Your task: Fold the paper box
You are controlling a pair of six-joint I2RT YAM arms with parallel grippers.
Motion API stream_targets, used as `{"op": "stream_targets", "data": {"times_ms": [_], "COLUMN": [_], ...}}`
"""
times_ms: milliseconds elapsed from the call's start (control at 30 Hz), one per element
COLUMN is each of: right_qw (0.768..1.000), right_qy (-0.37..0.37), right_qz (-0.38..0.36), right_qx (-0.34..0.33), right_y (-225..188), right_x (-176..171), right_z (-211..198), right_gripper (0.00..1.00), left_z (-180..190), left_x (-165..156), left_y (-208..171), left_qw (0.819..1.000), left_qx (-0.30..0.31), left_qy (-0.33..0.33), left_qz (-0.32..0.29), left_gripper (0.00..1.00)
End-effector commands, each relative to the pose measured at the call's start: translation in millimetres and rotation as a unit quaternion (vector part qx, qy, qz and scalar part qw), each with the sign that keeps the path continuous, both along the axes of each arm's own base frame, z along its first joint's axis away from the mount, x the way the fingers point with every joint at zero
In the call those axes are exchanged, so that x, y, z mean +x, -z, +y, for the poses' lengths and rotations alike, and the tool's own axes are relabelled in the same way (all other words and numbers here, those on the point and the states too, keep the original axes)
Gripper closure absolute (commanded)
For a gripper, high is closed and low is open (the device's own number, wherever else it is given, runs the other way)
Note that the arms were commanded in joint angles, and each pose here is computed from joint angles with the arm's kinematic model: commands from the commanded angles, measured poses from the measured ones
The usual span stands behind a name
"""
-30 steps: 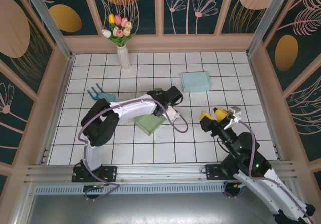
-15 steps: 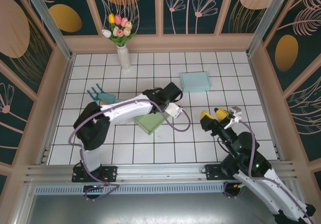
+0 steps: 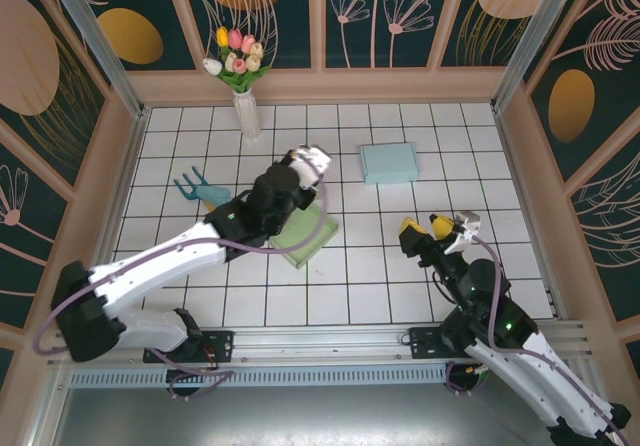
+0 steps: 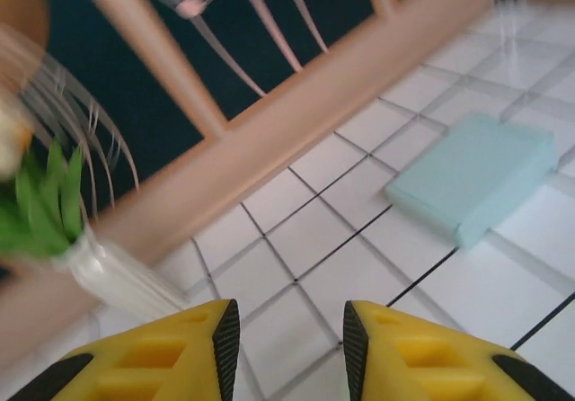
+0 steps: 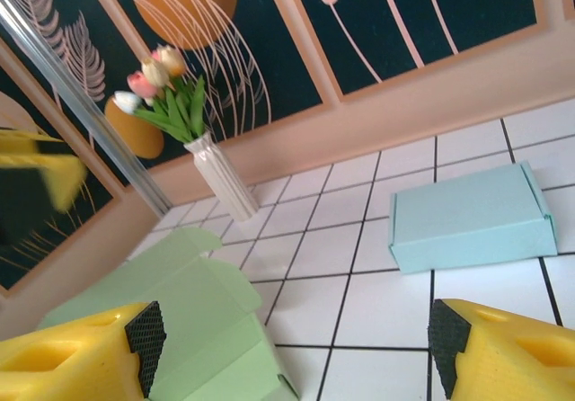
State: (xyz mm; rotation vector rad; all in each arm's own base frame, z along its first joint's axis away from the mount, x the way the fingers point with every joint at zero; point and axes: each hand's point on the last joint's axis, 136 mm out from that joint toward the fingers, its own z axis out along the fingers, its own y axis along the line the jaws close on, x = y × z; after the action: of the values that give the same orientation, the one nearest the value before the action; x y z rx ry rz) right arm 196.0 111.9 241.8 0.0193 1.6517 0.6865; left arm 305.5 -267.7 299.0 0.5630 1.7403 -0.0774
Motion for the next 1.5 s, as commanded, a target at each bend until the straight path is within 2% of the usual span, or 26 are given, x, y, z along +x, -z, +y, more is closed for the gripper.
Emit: {"op": "stream_targets", "data": {"times_ms": [0, 67, 200, 367, 533, 900, 1100, 1200, 1300, 1467], "right_qw": [1.000, 1.000, 0.997, 0.993, 0.991, 0.992, 0.989, 0.984, 0.969, 0.948], "right_qy": [0.007, -0.002, -0.034, -0.071, -0.081, -0.075, -0.090, -0.110, -0.147, -0.187], "right_qz": [0.002, 0.014, 0.038, 0.068, 0.082, 0.080, 0.076, 0.050, 0.023, 0.029], "right_qx": [-0.010, -0.025, -0.056, -0.067, -0.065, -0.070, -0.095, -0.133, -0.199, -0.254], "right_y": [-3, 1, 14, 21, 25, 30, 31, 33, 40, 54], "right_x": [6, 10, 17, 26, 30, 34, 39, 44, 49, 55], "right_z": [3, 11, 32, 58, 68, 68, 78, 90, 107, 126], "right_gripper": [0.20, 0.20, 0.20, 0.21, 0.21, 0.21, 0.22, 0.22, 0.25, 0.28], "left_z": [46, 68, 87, 75, 70, 75, 76, 75, 71, 68], "left_x": [-24, -39, -60, -72, -69, -60, -57, -55, -56, -55], "left_y": [29, 51, 88, 130, 153, 177, 179, 169, 157, 136], "left_qw": [0.964, 0.952, 0.944, 0.940, 0.943, 0.951, 0.960, 0.969, 0.977, 0.989], "left_qx": [-0.234, -0.266, -0.282, -0.279, -0.256, -0.212, -0.181, -0.158, -0.152, -0.118], "left_qy": [-0.095, -0.109, -0.108, -0.075, -0.082, -0.115, -0.114, -0.100, -0.069, -0.030], "left_qz": [0.086, 0.104, 0.137, 0.184, 0.197, 0.192, 0.182, 0.163, 0.136, 0.078], "left_gripper": [0.61, 0.60, 0.60, 0.59, 0.59, 0.70, 0.99, 1.00, 1.00, 1.00]}}
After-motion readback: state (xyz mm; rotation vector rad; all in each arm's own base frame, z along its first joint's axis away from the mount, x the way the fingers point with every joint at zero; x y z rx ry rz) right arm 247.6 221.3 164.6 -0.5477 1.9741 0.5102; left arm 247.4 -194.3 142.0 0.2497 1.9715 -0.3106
